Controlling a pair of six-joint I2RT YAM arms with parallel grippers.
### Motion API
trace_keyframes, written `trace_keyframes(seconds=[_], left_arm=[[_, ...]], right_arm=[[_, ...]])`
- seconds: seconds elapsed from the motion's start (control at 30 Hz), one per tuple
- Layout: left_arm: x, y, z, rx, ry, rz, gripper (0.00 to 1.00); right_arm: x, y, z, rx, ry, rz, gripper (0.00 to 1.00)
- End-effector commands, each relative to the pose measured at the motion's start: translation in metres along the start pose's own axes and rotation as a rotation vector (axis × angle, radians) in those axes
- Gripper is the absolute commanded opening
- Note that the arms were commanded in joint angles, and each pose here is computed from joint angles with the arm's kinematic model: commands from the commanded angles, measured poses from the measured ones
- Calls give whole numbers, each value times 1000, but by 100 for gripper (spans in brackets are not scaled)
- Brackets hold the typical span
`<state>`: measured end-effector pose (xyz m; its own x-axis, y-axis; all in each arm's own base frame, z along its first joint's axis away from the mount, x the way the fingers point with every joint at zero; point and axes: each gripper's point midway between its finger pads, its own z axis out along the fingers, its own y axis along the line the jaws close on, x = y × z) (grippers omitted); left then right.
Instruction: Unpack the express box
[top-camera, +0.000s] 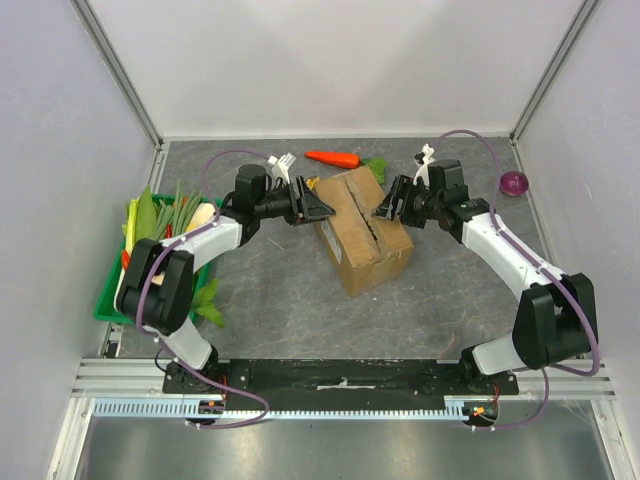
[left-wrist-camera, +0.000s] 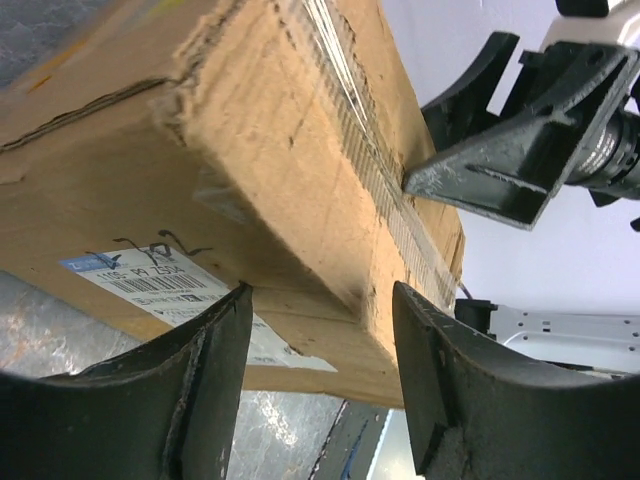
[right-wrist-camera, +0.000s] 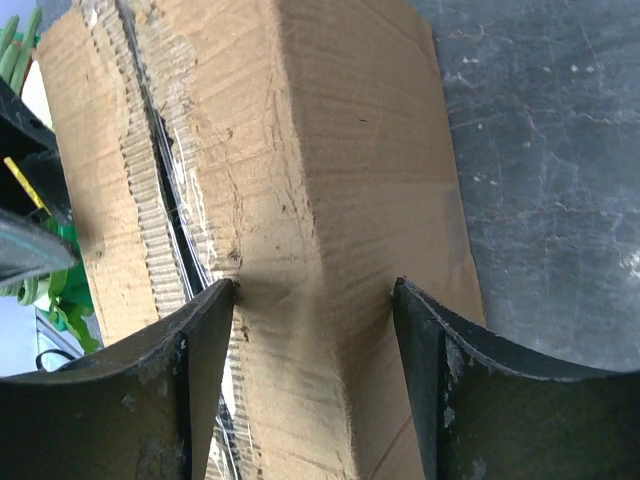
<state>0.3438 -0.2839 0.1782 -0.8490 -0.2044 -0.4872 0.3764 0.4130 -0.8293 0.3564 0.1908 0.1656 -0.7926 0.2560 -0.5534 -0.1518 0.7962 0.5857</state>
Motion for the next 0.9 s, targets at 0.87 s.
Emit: trace_keyframes(seconds=[0.87], left_arm=[[-102, 76, -23, -457, -165, 154, 96]], right_arm=[[-98, 26, -92, 188, -385, -132, 86]])
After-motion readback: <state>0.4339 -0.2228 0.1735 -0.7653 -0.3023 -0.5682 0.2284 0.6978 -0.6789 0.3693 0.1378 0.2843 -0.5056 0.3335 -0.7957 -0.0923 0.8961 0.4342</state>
